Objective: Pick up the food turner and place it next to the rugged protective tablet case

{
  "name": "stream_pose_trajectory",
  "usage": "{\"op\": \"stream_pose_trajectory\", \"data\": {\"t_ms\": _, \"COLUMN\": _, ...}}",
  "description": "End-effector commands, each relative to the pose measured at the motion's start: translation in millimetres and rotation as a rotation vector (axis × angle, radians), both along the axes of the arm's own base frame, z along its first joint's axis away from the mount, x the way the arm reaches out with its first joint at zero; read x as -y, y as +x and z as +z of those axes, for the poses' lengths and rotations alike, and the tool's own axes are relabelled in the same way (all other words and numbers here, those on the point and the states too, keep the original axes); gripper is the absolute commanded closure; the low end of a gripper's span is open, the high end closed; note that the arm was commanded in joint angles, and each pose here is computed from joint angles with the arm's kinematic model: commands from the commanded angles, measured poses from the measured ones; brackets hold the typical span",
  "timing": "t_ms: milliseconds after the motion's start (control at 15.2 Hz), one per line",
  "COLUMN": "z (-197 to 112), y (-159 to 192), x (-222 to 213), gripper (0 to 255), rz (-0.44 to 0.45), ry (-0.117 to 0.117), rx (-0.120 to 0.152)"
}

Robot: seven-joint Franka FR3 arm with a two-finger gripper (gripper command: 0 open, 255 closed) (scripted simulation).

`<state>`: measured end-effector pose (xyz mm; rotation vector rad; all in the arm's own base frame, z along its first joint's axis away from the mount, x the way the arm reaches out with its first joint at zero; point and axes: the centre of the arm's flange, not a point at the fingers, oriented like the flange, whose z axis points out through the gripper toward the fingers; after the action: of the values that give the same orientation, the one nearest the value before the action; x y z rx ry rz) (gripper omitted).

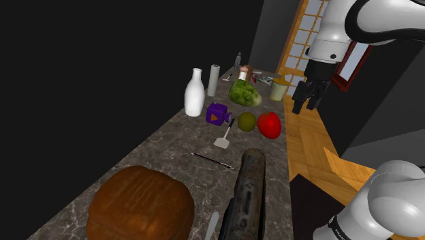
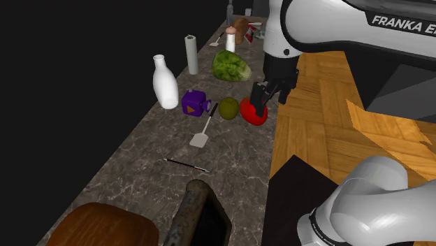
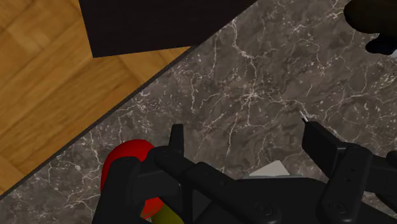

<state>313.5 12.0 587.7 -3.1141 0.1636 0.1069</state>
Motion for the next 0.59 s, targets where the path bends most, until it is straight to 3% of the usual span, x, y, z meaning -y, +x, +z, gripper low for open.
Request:
{"op": "stream_pose_trajectory", "data": {"t_ms": 0, "z": 0.0, "y": 0.0, "x": 0.0, "gripper": 0, "rz": 0.0, "ry": 0.0, "rx": 0.0}}
{"op": "stream_pose_trajectory", "data": {"t_ms": 528, "z": -64.1, "y": 71.0, "x": -34.6, "gripper": 0, "rz": -0.279, "ry": -0.027, "rx": 0.032}}
